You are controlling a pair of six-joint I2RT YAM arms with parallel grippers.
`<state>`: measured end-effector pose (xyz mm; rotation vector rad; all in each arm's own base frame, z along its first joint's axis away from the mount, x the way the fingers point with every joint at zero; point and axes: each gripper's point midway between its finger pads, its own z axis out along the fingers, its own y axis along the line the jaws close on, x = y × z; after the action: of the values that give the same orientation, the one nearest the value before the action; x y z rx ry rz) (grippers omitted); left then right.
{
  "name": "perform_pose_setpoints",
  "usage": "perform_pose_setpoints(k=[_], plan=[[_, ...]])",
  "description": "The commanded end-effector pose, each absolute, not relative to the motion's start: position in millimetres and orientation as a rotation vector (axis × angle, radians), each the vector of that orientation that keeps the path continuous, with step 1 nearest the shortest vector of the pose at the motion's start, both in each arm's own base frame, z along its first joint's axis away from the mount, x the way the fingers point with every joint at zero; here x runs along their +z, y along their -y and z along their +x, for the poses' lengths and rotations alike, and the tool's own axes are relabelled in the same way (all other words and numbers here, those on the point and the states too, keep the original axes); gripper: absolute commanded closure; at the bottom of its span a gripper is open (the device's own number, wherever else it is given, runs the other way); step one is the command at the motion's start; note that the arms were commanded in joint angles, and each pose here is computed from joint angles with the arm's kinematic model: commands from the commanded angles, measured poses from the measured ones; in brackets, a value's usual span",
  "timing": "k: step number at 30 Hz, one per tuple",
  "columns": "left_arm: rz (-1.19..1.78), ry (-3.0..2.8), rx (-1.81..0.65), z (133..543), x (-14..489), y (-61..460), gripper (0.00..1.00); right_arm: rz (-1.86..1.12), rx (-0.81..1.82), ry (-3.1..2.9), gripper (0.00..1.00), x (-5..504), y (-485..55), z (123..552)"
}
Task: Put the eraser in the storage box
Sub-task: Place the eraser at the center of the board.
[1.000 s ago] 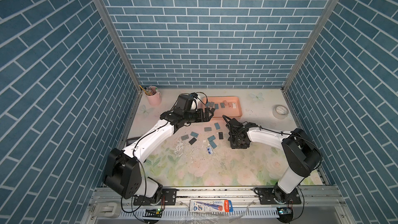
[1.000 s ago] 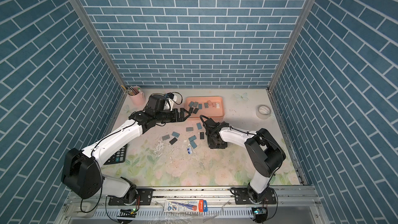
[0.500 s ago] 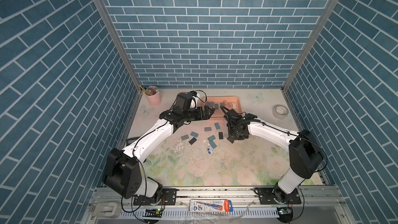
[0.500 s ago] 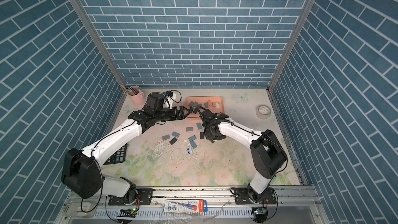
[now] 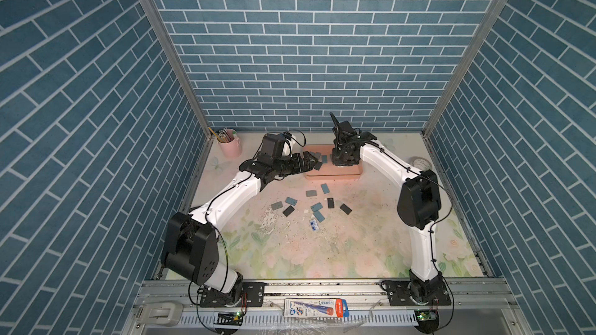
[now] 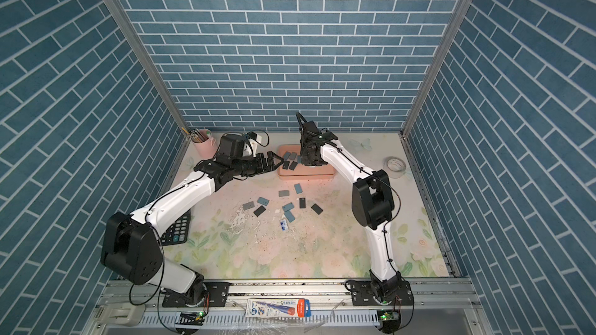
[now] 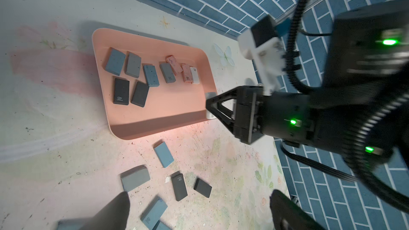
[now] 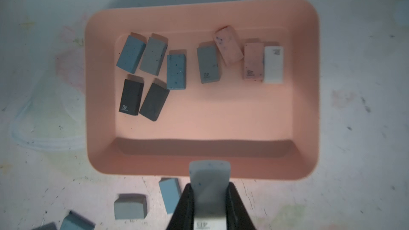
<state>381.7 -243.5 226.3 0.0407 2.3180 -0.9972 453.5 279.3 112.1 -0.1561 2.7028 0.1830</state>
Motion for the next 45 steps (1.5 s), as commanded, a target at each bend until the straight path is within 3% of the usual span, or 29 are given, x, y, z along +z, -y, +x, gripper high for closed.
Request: perform_pose_setpoints(k=[1, 16, 34, 45], plan=[[0.03, -2.339, -1.01, 384, 221, 241, 0.0, -0.201, 0.237, -2.749, 0.81, 92, -296, 459], [0.032, -2.375, -0.985, 386, 208, 237, 0.01, -0.175, 0.308, -2.8, 0.8, 33, -328, 490], [0.032, -2.381, -0.979, 387, 206, 237, 0.01, -0.142, 0.207, -2.83, 0.78, 22, -318, 487], [0.033, -2.379, -0.975, 386, 208, 236, 0.0, -0.147, 0.207, -2.813, 0.63, 35, -319, 488]])
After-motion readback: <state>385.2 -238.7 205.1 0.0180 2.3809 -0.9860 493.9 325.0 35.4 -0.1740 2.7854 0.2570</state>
